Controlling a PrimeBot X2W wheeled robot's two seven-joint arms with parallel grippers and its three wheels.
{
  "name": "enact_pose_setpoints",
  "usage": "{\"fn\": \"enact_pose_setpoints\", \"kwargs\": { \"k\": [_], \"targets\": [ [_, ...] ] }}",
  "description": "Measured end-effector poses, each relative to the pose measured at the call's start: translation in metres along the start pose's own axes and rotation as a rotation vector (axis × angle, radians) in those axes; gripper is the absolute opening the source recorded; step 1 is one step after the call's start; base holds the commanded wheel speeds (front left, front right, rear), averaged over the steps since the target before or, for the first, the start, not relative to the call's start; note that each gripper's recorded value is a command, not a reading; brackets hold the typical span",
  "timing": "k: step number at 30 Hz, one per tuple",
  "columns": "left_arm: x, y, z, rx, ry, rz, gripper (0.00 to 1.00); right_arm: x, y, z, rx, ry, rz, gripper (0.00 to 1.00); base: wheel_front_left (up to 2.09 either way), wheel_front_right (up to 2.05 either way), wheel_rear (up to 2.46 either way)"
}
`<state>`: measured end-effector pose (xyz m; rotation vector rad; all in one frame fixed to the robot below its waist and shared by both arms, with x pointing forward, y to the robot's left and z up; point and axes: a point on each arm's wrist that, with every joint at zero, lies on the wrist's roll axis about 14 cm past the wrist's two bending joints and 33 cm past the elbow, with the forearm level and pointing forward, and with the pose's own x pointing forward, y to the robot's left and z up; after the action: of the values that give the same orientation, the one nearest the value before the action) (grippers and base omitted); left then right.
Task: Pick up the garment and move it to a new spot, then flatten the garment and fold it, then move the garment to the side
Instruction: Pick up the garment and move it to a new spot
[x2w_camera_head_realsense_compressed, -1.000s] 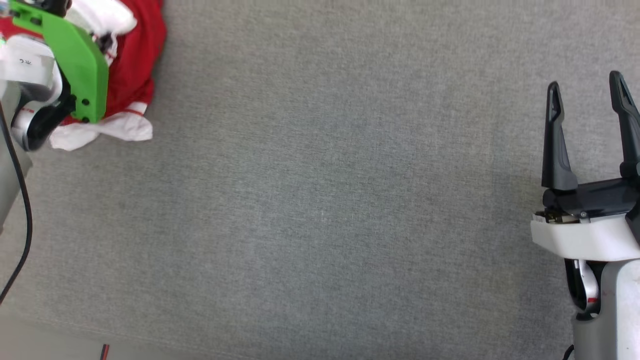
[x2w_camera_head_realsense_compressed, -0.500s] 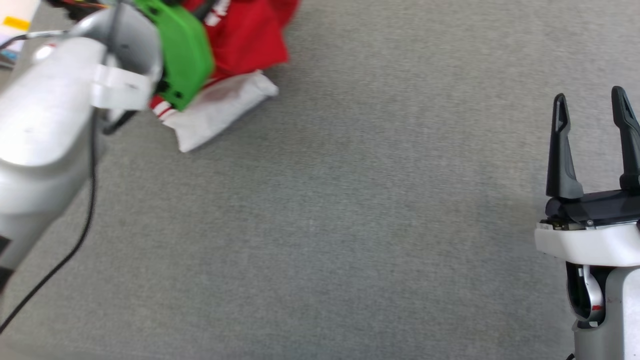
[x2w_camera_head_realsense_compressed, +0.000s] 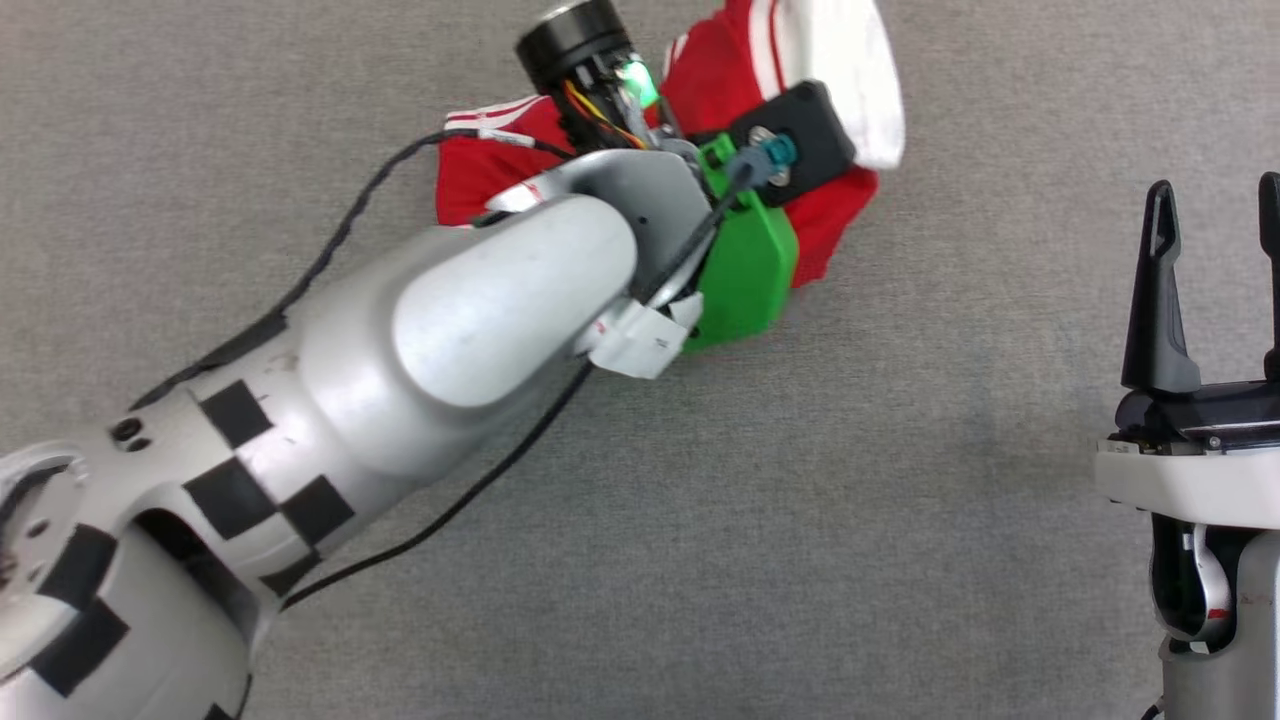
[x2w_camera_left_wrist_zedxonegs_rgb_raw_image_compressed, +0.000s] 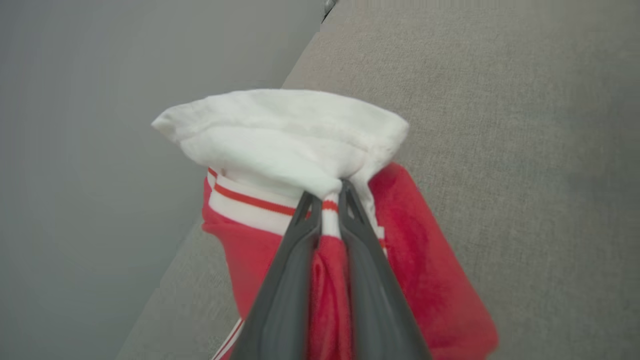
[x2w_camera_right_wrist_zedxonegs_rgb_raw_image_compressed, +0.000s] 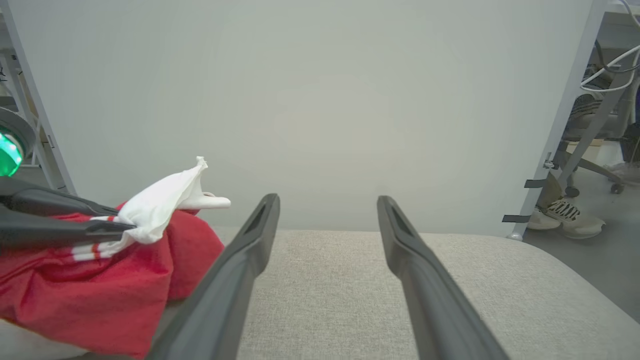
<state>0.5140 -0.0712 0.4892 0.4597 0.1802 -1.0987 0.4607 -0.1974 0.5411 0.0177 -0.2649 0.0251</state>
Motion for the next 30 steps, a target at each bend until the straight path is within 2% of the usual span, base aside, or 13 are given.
{"fn": "enact_pose_setpoints", "kwargs": {
  "k": [4,7,12,14,19,20,21,25,30],
  "targets": [
    [0.028,-0.036,0.007,0.001,-0.026,-0.085,0.0,-0.006,-0.016,-0.001,-0.018,0.014,-0.041,1.0,0.0,0.0,0.0],
    [0.042,-0.086,-0.015,0.034,0.039,-0.171,0.0,-0.01,-0.024,-0.004,-0.028,0.028,-0.061,1.0,0.0,0.0,0.0],
    [0.044,-0.154,-0.045,0.01,0.111,-0.284,0.0,-0.013,-0.03,-0.01,-0.039,0.047,-0.076,1.0,0.0,0.0,0.0],
    [0.044,-0.169,-0.045,0.001,0.108,-0.309,0.0,-0.014,-0.031,-0.011,-0.042,0.053,-0.078,1.0,0.0,0.0,0.0],
    [0.043,-0.178,-0.043,-0.004,0.104,-0.315,0.0,-0.014,-0.03,-0.012,-0.04,0.055,-0.077,1.0,0.0,0.0,0.0],
    [0.042,-0.177,-0.041,-0.005,0.092,-0.312,0.82,-0.013,-0.03,-0.011,-0.038,0.053,-0.076,1.0,0.0,0.0,0.0],
    [0.041,-0.177,-0.039,-0.004,0.077,-0.31,1.0,-0.013,-0.029,-0.01,-0.037,0.05,-0.075,1.0,0.0,0.0,0.0],
    [0.036,-0.171,-0.016,-0.022,-0.046,-0.29,1.0,-0.013,-0.026,-0.004,-0.038,0.035,-0.068,1.0,0.0,0.0,0.0],
    [0.024,-0.132,0.037,-0.036,-0.28,-0.188,1.0,-0.019,-0.021,0.005,-0.038,0.024,-0.056,1.0,0.0,0.0,0.0]
  ]
}}
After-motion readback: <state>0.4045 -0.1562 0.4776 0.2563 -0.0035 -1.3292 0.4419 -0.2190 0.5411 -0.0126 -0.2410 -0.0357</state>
